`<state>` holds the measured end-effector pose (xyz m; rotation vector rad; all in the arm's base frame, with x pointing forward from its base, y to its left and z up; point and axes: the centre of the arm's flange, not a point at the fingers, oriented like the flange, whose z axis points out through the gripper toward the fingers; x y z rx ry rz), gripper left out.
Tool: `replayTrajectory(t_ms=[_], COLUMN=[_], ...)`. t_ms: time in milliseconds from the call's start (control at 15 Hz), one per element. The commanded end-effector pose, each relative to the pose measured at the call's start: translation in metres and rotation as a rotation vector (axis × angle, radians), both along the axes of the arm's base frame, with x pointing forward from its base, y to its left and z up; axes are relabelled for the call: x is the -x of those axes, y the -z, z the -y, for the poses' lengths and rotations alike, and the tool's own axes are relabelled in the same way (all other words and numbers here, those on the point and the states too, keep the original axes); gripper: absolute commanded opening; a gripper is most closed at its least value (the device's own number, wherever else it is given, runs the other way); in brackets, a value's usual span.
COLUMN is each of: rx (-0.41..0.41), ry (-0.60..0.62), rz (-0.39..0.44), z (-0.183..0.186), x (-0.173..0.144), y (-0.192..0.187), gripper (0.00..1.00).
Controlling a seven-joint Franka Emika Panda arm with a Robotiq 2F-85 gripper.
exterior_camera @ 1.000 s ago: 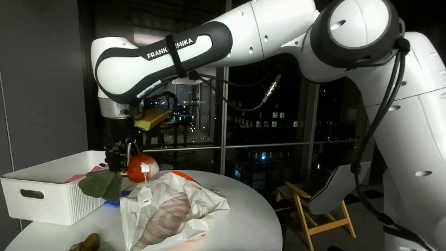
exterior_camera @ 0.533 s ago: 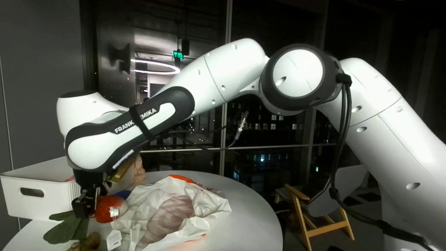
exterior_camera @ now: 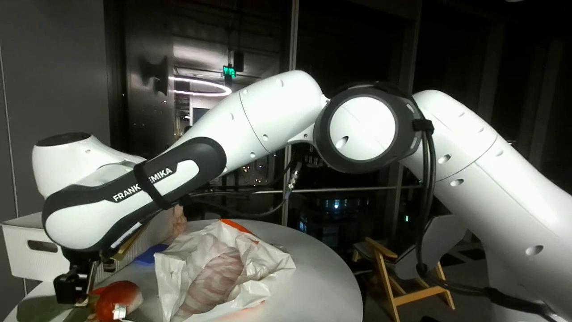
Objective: Remove the duster, moose toy and turnip plushie from the plastic
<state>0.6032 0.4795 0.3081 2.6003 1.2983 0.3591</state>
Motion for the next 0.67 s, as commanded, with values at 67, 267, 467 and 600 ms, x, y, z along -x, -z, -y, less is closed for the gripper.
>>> replayTrajectory(t_ms=[67, 267, 467, 600], rx=[0.021, 0.057, 0.063, 0.04], ry=[0.17, 0.323, 0.473, 0.538], rz=[0.012, -0.016, -0.064, -0.12], z=[0.038, 0.082, 0.138, 0.167], x=[-0.007, -0.003, 0.0, 0.01], y=[-0.082, -0.125, -0.16, -0.17], gripper=[1.0, 1.0, 1.0, 1.0])
